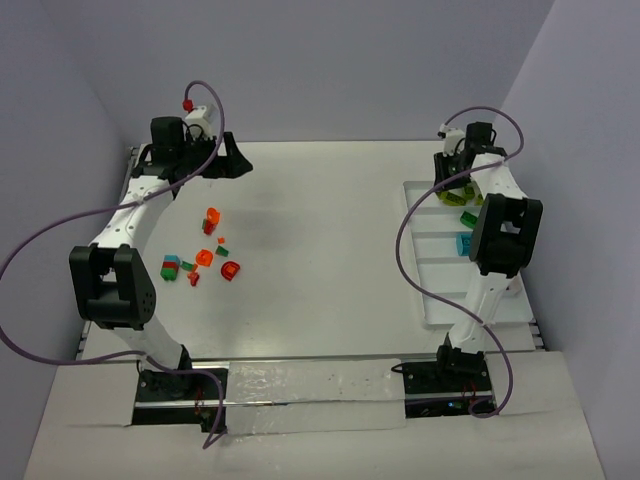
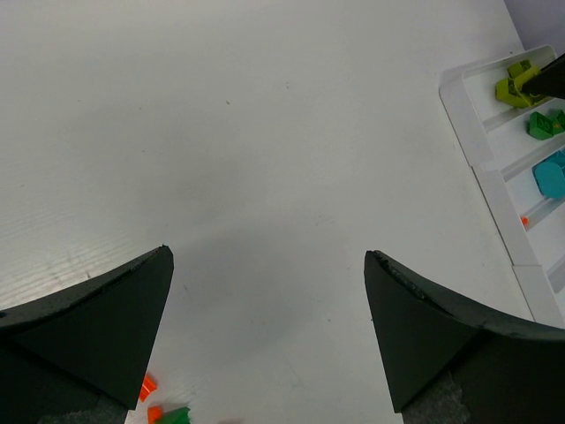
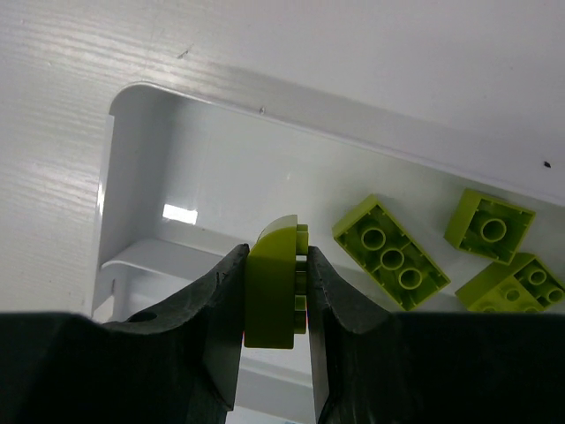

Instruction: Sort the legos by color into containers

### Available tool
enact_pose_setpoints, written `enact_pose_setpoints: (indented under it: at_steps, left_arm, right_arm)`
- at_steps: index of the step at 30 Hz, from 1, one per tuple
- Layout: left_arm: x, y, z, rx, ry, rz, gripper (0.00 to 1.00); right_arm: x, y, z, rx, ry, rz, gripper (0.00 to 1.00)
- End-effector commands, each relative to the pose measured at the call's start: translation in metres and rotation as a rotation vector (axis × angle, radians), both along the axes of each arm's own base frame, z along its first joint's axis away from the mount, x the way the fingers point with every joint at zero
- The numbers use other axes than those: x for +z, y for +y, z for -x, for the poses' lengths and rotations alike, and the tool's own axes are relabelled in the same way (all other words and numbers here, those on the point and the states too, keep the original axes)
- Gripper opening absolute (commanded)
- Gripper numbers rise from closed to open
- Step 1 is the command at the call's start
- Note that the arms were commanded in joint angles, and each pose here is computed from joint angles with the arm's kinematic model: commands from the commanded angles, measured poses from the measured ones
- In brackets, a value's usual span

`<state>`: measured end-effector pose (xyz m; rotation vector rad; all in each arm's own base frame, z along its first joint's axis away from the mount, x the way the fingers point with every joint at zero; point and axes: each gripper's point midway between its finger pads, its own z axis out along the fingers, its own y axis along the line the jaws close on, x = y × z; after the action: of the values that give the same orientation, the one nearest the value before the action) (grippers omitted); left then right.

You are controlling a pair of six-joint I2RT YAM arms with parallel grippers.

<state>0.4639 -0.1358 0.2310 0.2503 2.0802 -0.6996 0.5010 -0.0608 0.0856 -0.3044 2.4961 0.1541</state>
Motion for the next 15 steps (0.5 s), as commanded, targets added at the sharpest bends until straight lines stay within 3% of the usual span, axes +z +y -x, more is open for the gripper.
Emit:
enact_pose_setpoints:
  at_steps: [1, 7, 15]
  left_arm:
    - [0.012, 0.012, -0.010, 0.037, -0.010, 0.003, 0.99]
    - [0.004, 0.018, -0.008, 0.056, 0.012, -0.014, 0.99]
    - [0.000, 0.025, -0.004, 0.066, 0.031, -0.043, 0.99]
  right_arm:
    - [-0.004, -0.002, -0.016, -0.008, -0.047, 0.029, 0.00]
    - [-0.022, 0.003, -0.014, -0.006, -0.014, 0.038, 0.02]
    - [-0.034, -0.004, -0.018, -0.024, 0.001, 0.070, 0.24]
